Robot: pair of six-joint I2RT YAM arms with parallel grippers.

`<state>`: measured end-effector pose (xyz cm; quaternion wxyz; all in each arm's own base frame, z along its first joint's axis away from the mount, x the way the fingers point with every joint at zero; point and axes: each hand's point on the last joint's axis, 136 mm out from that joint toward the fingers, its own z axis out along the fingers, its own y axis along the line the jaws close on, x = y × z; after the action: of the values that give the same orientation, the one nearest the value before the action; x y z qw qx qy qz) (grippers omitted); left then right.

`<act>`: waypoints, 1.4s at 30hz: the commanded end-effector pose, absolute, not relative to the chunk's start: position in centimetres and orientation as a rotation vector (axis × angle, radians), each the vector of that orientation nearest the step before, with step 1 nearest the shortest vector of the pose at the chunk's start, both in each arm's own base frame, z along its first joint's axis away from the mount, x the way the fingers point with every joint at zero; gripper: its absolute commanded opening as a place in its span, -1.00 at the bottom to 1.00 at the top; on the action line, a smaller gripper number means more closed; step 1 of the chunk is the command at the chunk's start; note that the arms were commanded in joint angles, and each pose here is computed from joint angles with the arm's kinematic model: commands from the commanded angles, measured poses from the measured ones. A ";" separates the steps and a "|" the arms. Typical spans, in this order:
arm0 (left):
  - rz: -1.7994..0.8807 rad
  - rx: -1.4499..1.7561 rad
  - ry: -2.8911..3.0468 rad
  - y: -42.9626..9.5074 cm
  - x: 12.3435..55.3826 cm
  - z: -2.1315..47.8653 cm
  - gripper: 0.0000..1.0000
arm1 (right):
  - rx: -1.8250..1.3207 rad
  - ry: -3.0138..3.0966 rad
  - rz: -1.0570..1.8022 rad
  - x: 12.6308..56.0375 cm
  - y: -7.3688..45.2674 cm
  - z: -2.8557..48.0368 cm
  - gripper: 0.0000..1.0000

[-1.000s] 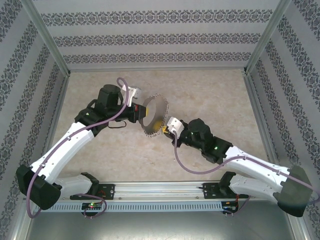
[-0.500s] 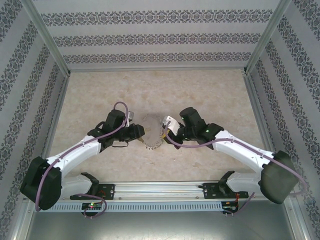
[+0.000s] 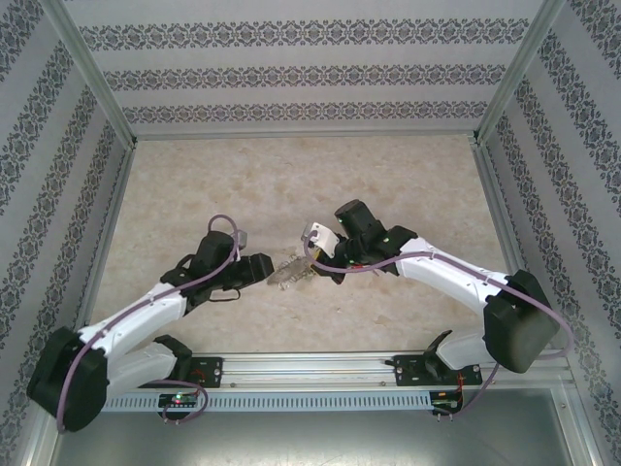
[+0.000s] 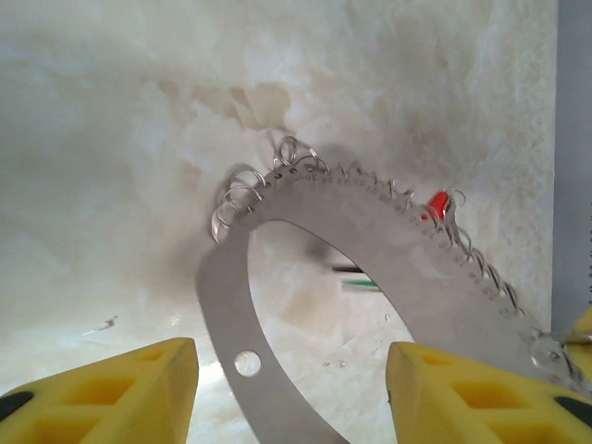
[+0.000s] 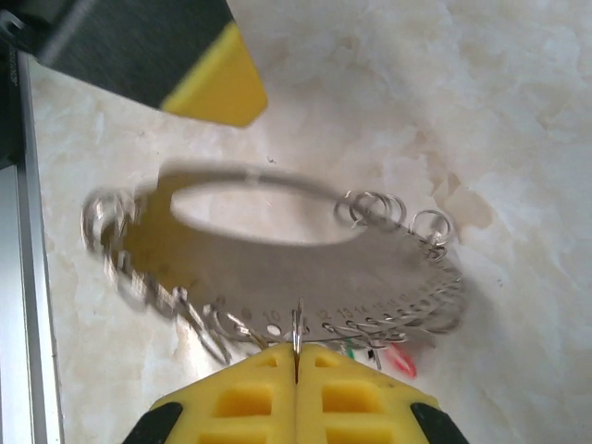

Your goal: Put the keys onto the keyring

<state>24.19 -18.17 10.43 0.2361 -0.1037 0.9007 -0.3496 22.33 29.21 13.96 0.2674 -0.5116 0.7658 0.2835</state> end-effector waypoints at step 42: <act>-1.059 1.260 1.642 -25.2 19.0 21.0 -0.19 | -1.594 1.608 0.973 14.6 29.8 16.7 -1.00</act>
<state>20.17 -24.69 19.84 0.4053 0.4705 0.6776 -0.3941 17.34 29.74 15.92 0.3615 -0.6218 0.6259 0.3015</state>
